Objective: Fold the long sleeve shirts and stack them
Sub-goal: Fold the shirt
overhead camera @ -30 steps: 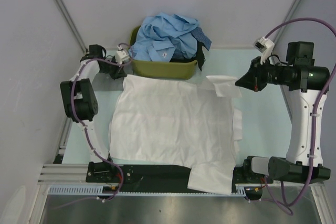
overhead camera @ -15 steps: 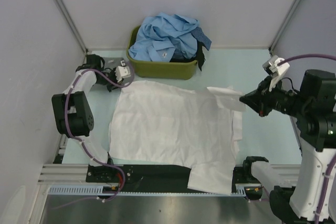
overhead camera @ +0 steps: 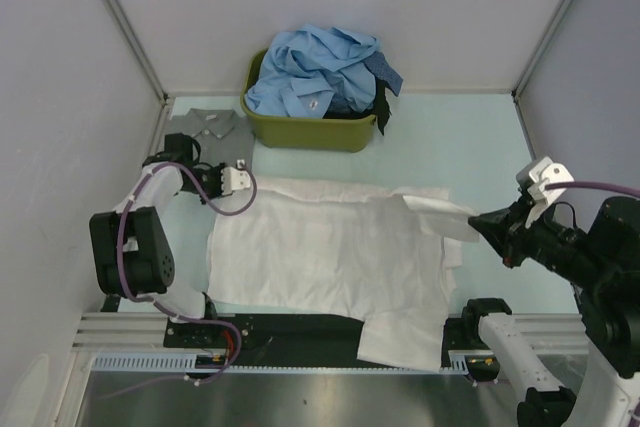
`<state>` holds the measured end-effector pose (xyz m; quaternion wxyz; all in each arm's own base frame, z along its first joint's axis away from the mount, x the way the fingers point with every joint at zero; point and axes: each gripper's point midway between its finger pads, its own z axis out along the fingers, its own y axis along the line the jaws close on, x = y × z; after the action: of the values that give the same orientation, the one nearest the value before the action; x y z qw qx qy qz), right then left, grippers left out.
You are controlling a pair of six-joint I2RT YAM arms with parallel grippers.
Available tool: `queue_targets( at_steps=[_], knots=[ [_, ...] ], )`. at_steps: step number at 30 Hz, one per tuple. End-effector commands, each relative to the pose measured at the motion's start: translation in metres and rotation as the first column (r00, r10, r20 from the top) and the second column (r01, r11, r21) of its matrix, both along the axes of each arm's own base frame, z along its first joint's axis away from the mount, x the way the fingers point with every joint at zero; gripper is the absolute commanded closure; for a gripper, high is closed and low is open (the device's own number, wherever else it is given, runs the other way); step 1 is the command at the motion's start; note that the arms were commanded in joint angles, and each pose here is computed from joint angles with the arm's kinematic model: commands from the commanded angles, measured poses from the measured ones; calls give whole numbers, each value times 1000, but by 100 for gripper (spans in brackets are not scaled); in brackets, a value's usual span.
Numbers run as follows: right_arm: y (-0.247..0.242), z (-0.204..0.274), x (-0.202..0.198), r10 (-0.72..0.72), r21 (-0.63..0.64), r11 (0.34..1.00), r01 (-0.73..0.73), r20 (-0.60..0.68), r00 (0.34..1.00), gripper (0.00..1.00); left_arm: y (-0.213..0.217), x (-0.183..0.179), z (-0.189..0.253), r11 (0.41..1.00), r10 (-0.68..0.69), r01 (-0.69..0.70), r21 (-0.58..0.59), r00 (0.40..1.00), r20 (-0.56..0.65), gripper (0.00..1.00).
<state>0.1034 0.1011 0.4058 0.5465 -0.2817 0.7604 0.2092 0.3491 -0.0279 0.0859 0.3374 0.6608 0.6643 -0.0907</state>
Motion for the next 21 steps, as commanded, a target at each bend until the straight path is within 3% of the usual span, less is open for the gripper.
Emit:
queue_targets(
  at_steps=[1, 5, 9, 11, 16, 17, 18, 20, 21],
  knots=[
    [-10, -29, -23, -50, -37, 998, 47, -84, 995, 100, 3, -24, -10, 989, -123, 118, 86, 991, 49, 96],
    [-9, -38, -24, -17, -59, 998, 13, -71, 997, 100, 8, -35, -22, 980, -148, 139, 143, 987, 56, 89],
    [-5, -52, -14, 40, -89, 995, -50, -102, 994, 100, 12, -31, -23, 987, -85, 77, 142, 995, 52, 67],
    [-1, -63, -7, 69, -87, 993, -81, -137, 988, 100, 6, -22, -6, 997, -29, 24, 77, 997, 68, 54],
    [7, -86, 26, 131, -67, 987, -149, -221, 966, 100, -14, -8, 57, 993, 74, -61, -104, 989, 128, 39],
    [8, -90, 32, 137, -64, 986, -156, -238, 961, 100, -20, -9, 68, 983, 105, -87, -160, 988, 112, 29],
    [12, -91, 36, 163, -51, 982, -181, -245, 956, 100, -23, -9, 79, 978, 119, -96, -188, 986, 118, 27],
    [17, -101, 54, 189, -31, 978, -206, -285, 940, 100, -32, -13, 108, 957, 157, -119, -265, 979, 128, 1],
    [21, -103, 59, 213, -13, 974, -227, -294, 932, 100, -35, -15, 117, 951, 165, -121, -286, 977, 134, 1]
  ],
)
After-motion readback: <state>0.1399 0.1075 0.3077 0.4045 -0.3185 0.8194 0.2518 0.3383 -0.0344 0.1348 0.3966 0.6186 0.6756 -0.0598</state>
